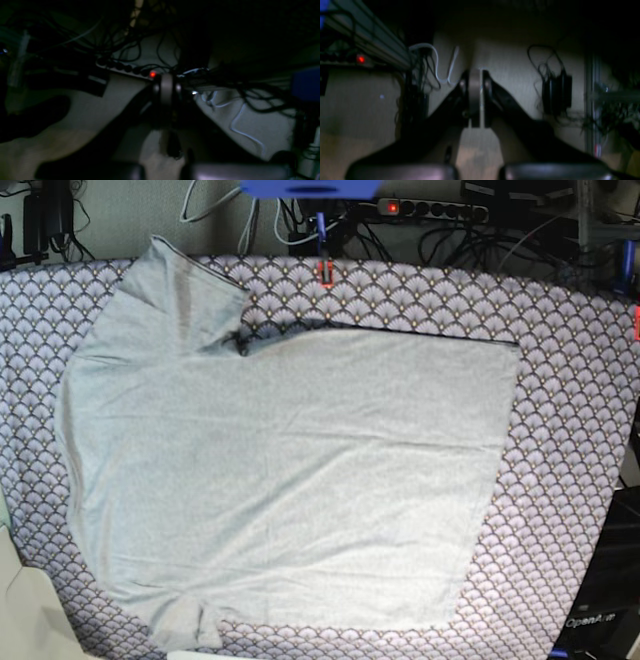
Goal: Fold the T-shirt properly
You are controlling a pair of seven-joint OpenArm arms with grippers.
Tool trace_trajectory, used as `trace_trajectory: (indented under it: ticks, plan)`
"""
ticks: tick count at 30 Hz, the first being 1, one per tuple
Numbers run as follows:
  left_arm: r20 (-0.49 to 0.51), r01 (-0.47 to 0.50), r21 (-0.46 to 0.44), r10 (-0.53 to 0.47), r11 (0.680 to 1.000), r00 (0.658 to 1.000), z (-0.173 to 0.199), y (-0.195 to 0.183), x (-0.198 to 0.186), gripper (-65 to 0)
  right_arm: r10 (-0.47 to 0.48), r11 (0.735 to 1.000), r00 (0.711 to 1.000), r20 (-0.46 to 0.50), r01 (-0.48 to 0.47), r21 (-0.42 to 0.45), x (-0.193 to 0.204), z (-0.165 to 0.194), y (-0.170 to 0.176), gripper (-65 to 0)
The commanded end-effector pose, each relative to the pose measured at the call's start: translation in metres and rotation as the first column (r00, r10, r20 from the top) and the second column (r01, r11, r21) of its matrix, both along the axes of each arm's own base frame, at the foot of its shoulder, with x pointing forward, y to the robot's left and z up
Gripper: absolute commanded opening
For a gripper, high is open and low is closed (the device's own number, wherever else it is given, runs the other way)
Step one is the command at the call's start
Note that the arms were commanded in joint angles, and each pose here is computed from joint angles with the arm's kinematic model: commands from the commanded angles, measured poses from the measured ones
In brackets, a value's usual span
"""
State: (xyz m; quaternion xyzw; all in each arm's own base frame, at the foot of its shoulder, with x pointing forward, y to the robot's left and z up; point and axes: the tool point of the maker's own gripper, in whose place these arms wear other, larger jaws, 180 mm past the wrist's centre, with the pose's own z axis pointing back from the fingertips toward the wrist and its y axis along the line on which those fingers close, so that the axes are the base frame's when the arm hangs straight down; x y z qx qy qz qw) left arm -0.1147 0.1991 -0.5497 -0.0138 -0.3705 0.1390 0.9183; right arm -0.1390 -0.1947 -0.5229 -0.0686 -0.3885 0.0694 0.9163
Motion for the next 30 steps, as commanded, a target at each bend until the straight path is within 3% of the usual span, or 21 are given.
trace_trajectory:
  ticks: [1,6,10,19,22,26,30]
  plan:
    - [0.001,-0.004,0.018,0.004,1.000,1.000,0.008,0.006,-0.013,-65.0,0.018,1.000,1.000,0.007,-0.018,-0.017,-0.013,0.013,-0.005,-65.0]
    - [0.028,-0.005,0.049,0.003,0.999,1.000,0.022,0.018,-0.022,-65.0,0.049,0.999,0.989,0.137,-0.047,-0.016,-0.002,0.048,0.000,-65.0]
    - [0.017,-0.002,0.055,0.001,0.998,1.000,0.024,0.020,-0.028,-65.0,0.069,0.996,0.974,0.214,-0.055,-0.073,0.008,0.077,-0.007,-65.0]
    - [-0.025,-0.036,0.076,0.038,0.996,0.999,0.040,0.027,-0.062,-65.0,0.074,0.994,0.965,0.253,-0.053,-0.092,0.014,0.094,-0.012,-65.0]
    - [0.034,-0.031,0.055,0.029,0.998,0.999,0.052,0.022,-0.058,-65.0,0.074,0.994,0.964,0.255,-0.052,-0.092,0.015,0.094,-0.012,-65.0]
    - [0.183,0.006,0.024,-0.010,1.000,0.983,0.091,0.015,-0.039,-65.0,0.076,0.994,0.964,0.255,-0.054,-0.092,0.015,0.094,-0.012,-65.0]
    - [0.234,0.024,0.011,-0.026,1.000,0.972,0.124,0.015,-0.018,-65.0,0.077,0.994,0.963,0.257,-0.055,-0.093,0.016,0.093,-0.012,-65.0]
